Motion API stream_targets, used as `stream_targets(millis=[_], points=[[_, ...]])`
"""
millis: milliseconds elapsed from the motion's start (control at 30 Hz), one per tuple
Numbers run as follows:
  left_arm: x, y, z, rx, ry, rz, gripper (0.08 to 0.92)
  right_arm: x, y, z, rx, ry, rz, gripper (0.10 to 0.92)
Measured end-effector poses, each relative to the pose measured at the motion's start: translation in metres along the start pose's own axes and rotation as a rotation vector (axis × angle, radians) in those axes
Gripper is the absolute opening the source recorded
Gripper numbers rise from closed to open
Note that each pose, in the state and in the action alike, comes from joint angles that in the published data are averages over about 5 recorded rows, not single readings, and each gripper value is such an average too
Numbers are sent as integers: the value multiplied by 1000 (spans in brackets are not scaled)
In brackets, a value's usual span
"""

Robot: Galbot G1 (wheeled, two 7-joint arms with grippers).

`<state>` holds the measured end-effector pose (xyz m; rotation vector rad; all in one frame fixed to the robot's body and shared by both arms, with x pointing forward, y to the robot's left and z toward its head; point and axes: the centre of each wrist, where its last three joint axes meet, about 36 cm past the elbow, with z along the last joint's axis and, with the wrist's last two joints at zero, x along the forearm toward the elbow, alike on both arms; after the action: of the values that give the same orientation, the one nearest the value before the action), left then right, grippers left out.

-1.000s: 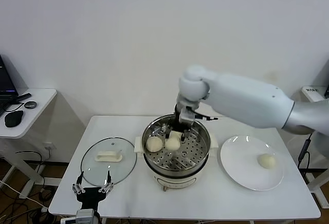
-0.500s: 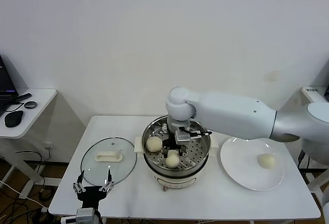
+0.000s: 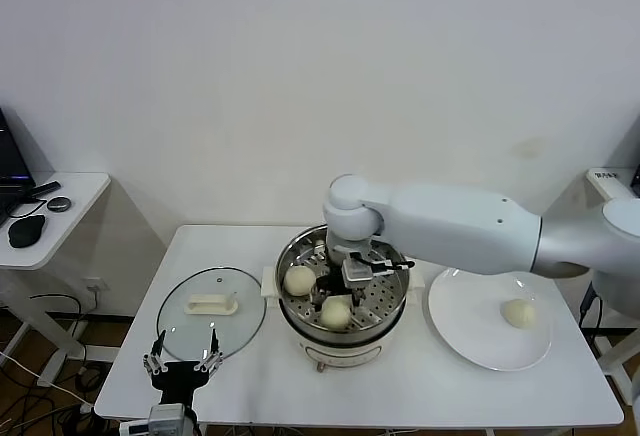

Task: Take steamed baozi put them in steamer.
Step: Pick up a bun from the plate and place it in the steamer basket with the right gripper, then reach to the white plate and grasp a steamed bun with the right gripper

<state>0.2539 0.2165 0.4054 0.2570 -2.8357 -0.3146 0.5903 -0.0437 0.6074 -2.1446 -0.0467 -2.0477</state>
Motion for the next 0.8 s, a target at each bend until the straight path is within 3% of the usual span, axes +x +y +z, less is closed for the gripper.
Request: stream_targets(millis=[167,400,600,800], points=[[1,0,-3,1,-6,1,823,20,5,0,-33,30,20,812],[2,2,-6,2,-12,3,823,62,33,4,-183,82,96,823],[1,2,-11,11,-23,15,823,102,91,14,-535,121,212,823],[1,5,-12,13,-23,21,823,119,183,16,-973,157,272,823]])
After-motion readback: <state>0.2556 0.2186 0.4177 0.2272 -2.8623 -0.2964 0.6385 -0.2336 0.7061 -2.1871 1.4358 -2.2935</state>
